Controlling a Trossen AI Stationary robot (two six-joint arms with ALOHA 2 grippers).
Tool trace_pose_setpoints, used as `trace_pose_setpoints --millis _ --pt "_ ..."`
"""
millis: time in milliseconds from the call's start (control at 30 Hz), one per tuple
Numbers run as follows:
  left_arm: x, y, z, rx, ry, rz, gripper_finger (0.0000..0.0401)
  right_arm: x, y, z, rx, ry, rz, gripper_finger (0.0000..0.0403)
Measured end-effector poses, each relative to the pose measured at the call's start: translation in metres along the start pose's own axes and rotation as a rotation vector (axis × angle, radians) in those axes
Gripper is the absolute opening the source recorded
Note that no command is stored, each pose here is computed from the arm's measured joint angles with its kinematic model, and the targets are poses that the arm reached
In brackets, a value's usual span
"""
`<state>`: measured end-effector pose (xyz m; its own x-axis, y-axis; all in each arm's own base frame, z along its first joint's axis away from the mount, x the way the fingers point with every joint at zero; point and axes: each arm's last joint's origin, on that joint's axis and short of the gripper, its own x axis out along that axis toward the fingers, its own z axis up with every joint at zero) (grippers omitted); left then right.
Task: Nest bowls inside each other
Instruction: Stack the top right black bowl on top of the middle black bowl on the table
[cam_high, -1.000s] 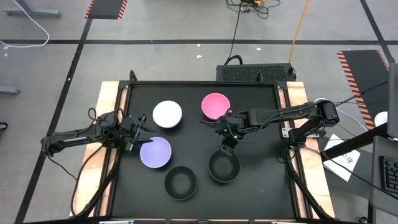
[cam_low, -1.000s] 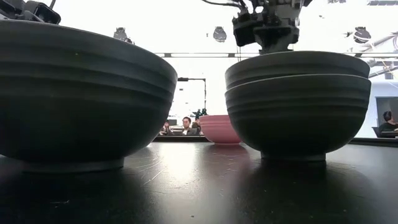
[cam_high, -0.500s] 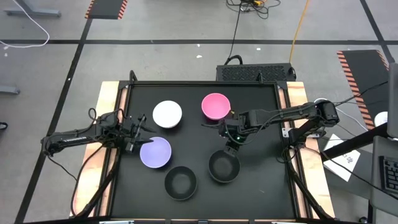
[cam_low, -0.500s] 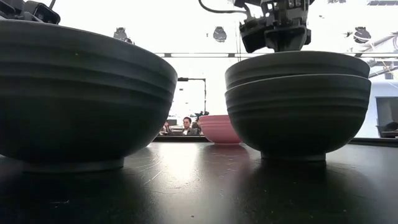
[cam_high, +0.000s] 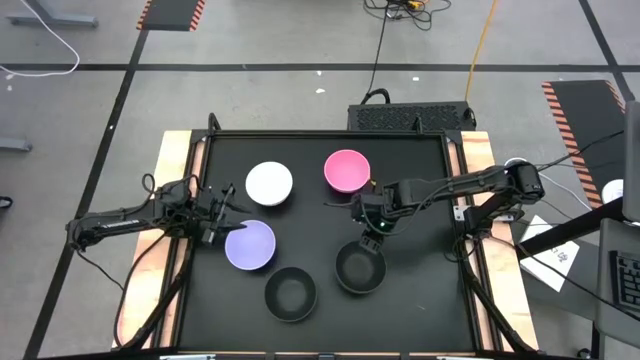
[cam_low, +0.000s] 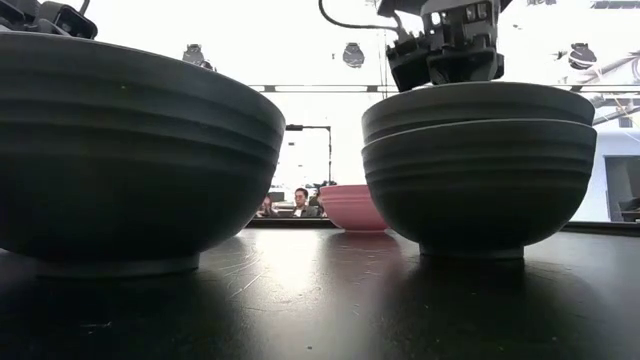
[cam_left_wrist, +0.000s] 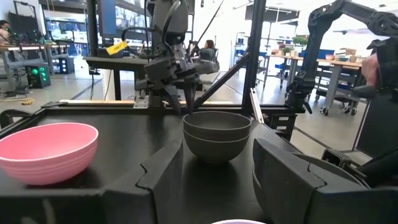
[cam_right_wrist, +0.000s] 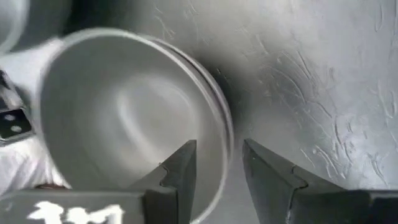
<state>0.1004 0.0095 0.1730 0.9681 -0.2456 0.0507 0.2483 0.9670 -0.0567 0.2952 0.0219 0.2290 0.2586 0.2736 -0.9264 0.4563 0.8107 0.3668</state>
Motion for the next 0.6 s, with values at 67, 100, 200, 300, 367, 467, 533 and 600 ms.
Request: trace_pose_setpoints --millis 67,100,200,300,367,467,533,600 --pt "0.0 0.0 0.0 -0.001 0.0 0.0 0.02 0.003 -0.002 -0.001 0.002 0.006 -0.004 0.0122" --pt "0.0 0.0 0.0 -0.001 0.0 0.0 0.02 0.004 -0.003 -0.002 0.004 0.012 -0.008 0.0121" --pt "0.0 0.0 0.0 0.0 0.0 0.0 0.02 0.007 -0.005 -0.004 0.006 0.019 -0.013 0.0121" --pt "0.0 0.0 0.0 0.0 0.0 0.0 0.02 0.008 -0.004 -0.002 -0.004 -0.001 0.001 0.0121" --pt "0.0 0.0 0.0 0.0 0.0 0.0 0.02 0.008 -0.003 -0.001 -0.014 -0.015 0.012 0.0121" --pt "0.0 0.0 0.0 0.0 0.0 0.0 0.02 0.009 0.0 -0.002 -0.048 -0.019 0.02 0.0119" --pt "0.0 0.0 0.0 0.0 0.0 0.0 0.02 0.011 0.001 -0.002 -0.054 -0.012 0.018 0.011" --pt "0.0 0.0 0.0 0.001 0.0 0.0 0.02 0.013 0.002 -0.003 -0.059 -0.005 0.015 0.0098"
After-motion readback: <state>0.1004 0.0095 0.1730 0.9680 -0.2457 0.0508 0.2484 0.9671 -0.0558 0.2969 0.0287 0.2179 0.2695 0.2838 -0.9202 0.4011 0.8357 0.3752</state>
